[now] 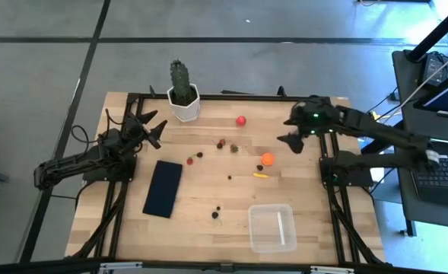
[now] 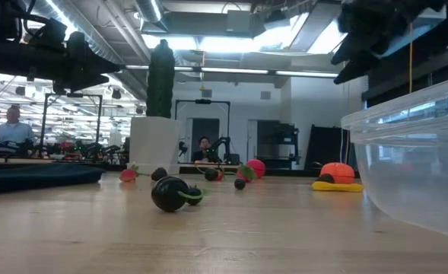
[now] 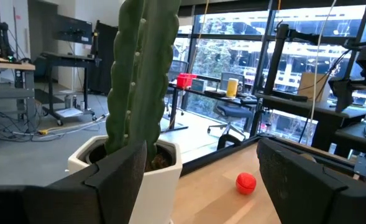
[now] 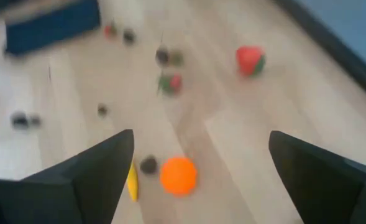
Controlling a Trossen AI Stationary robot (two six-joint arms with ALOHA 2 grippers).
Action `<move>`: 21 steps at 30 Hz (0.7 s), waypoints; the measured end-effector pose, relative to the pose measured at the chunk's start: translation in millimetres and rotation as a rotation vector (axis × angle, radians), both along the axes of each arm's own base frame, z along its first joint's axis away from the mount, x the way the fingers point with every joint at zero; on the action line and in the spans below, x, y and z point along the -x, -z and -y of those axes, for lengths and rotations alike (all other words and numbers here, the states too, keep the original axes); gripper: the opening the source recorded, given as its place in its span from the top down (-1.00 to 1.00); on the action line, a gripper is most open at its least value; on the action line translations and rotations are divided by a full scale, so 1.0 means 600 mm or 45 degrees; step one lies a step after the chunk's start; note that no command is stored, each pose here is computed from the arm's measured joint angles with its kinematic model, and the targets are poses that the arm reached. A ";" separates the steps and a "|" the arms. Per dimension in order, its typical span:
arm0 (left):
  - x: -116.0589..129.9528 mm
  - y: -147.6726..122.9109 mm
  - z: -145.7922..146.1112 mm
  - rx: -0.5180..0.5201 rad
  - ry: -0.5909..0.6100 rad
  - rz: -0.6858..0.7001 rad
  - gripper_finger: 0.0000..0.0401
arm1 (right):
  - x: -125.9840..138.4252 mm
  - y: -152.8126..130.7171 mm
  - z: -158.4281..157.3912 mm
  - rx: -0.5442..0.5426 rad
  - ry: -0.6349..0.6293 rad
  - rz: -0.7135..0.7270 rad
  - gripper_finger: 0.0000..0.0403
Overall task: Pick and placing Produce into tupperware
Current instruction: Put the pumpkin into the transparent bin
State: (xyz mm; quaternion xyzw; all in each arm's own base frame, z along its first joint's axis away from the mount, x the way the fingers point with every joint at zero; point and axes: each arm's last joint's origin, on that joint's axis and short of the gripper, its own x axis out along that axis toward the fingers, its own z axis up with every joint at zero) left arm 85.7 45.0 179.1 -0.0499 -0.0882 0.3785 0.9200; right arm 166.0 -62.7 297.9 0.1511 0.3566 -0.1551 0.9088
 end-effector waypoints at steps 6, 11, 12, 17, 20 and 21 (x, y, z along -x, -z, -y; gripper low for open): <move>0.000 0.000 0.000 0.000 0.000 -0.001 -0.49 | -0.063 0.030 -0.017 -0.019 -0.205 -0.231 -0.85; 0.000 0.000 0.000 0.000 0.000 -0.002 -0.49 | -0.102 0.093 -0.041 0.036 -0.284 -0.479 -0.85; 0.000 0.000 0.000 0.000 0.000 -0.002 -0.49 | -0.109 0.104 -0.044 0.075 -0.286 -0.533 -0.85; 0.000 0.000 0.000 0.000 0.000 -0.003 -0.49 | -0.138 0.146 -0.061 0.126 -0.332 -0.663 -0.85; 0.000 0.002 0.000 0.006 0.001 -0.019 -0.49 | -0.148 0.165 -0.074 0.135 -0.391 -0.711 -0.85; 0.000 0.004 0.000 0.011 0.000 -0.031 -0.49 | -0.152 0.170 -0.076 0.137 -0.406 -0.723 -0.85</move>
